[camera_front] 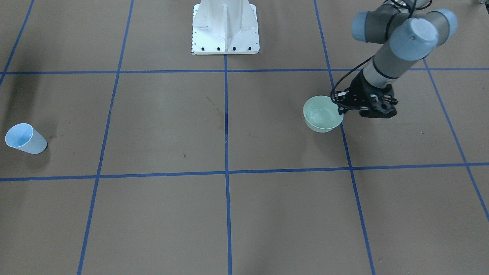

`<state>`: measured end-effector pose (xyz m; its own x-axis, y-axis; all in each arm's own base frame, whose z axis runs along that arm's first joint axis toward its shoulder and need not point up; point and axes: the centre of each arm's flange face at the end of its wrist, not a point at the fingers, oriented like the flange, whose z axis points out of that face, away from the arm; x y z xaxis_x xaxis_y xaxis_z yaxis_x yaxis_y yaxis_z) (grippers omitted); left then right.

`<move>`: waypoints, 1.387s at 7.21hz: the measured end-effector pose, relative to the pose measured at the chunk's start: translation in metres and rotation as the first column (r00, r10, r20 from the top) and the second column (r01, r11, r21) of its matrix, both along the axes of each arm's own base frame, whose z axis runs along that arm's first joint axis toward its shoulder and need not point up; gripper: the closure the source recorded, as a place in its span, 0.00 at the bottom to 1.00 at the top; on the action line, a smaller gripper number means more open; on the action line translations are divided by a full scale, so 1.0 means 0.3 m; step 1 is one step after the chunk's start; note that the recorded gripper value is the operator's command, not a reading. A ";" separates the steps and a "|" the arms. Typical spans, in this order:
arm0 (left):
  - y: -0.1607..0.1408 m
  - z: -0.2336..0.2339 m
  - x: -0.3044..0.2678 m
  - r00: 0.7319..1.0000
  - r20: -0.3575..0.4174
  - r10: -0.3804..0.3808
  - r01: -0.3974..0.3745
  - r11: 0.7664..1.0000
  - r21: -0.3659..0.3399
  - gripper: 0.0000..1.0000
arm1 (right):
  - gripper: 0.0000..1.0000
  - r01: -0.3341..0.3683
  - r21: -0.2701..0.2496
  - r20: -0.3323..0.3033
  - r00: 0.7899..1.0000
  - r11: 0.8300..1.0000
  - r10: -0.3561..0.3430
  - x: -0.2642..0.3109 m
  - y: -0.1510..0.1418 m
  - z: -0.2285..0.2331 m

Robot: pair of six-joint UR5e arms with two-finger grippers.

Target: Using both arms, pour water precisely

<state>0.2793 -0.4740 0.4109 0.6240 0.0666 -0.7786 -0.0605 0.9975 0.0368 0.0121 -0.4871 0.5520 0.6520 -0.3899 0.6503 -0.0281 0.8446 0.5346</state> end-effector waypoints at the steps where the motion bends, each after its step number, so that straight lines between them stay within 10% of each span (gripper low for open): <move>1: 0.008 0.133 -0.137 0.999 0.023 0.024 -0.024 0.999 0.022 1.00 | 0.01 0.001 -0.011 -0.003 1.000 1.000 -0.001 -0.003 -0.001 0.004; 8: -0.070 0.550 -0.335 0.993 0.106 0.055 -0.054 0.998 -0.018 1.00 | 0.01 0.007 -0.051 -0.010 1.000 0.999 -0.008 -0.016 -0.002 0.016; 9: -0.073 0.581 -0.332 0.993 0.106 0.057 -0.055 0.998 -0.018 0.02 | 0.01 0.005 -0.050 -0.010 1.000 0.999 -0.005 -0.012 -0.002 0.016; 10: -0.074 0.597 -0.331 0.993 0.105 0.057 -0.056 0.998 -0.017 0.00 | 0.01 0.003 -0.052 -0.009 1.000 0.999 -0.003 -0.008 -0.002 0.015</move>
<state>0.1800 -0.4963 0.5901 0.6985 0.0934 -0.7095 -0.1196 0.9927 0.0129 0.0098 -0.4876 0.5566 0.6570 -0.3580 0.6634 -0.0206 0.8711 0.4906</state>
